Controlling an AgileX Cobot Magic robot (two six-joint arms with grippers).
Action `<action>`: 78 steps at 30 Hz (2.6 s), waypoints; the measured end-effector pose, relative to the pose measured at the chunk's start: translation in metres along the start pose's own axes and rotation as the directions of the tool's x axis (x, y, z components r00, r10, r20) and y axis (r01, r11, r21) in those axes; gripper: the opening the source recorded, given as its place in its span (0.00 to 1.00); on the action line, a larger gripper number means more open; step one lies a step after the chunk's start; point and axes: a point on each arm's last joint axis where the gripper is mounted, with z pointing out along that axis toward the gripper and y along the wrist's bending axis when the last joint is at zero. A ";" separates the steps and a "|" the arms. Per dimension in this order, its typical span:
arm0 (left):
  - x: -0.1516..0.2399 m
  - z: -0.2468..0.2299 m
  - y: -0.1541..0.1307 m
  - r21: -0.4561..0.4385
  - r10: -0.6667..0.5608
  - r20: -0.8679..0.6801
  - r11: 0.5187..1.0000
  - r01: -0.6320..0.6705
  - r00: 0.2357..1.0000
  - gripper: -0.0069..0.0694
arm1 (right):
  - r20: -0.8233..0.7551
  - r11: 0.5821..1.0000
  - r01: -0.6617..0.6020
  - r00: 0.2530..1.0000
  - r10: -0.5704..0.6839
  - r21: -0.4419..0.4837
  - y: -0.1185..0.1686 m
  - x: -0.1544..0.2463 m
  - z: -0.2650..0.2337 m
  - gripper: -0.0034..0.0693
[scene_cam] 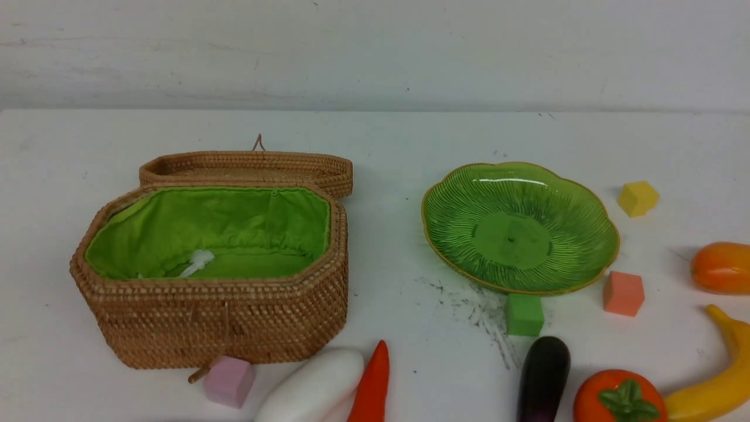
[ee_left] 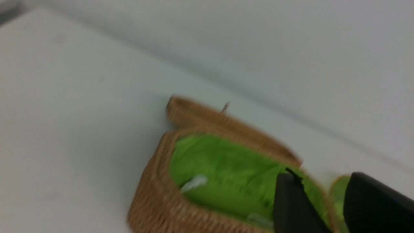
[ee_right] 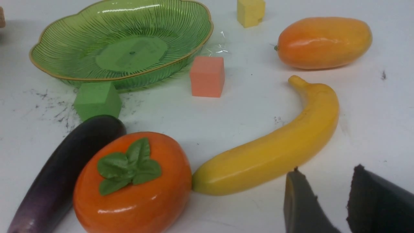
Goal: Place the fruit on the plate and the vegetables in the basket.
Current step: Grab a mangosteen with your left arm and put it on the plate on the right
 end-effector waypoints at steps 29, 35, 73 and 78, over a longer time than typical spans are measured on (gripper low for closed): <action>0.105 0.092 -0.022 0.100 0.298 -0.853 0.900 -0.425 0.428 0.93 | 0.000 1.000 0.000 1.000 0.000 0.000 0.000 0.000 0.000 0.38; 0.117 0.115 -0.023 0.095 0.296 -0.864 0.890 -0.446 0.407 0.97 | 0.000 1.000 0.000 1.000 0.000 0.000 0.000 0.000 0.000 0.38; 0.133 0.150 -0.022 0.036 0.212 -0.938 0.848 -0.529 0.276 0.79 | 0.000 1.000 0.000 1.000 0.000 0.000 0.000 0.000 0.000 0.38; 0.097 0.127 -0.045 0.098 0.264 -0.909 0.887 -0.451 0.323 0.79 | 0.000 1.000 0.000 1.000 0.000 0.000 0.000 0.000 0.000 0.38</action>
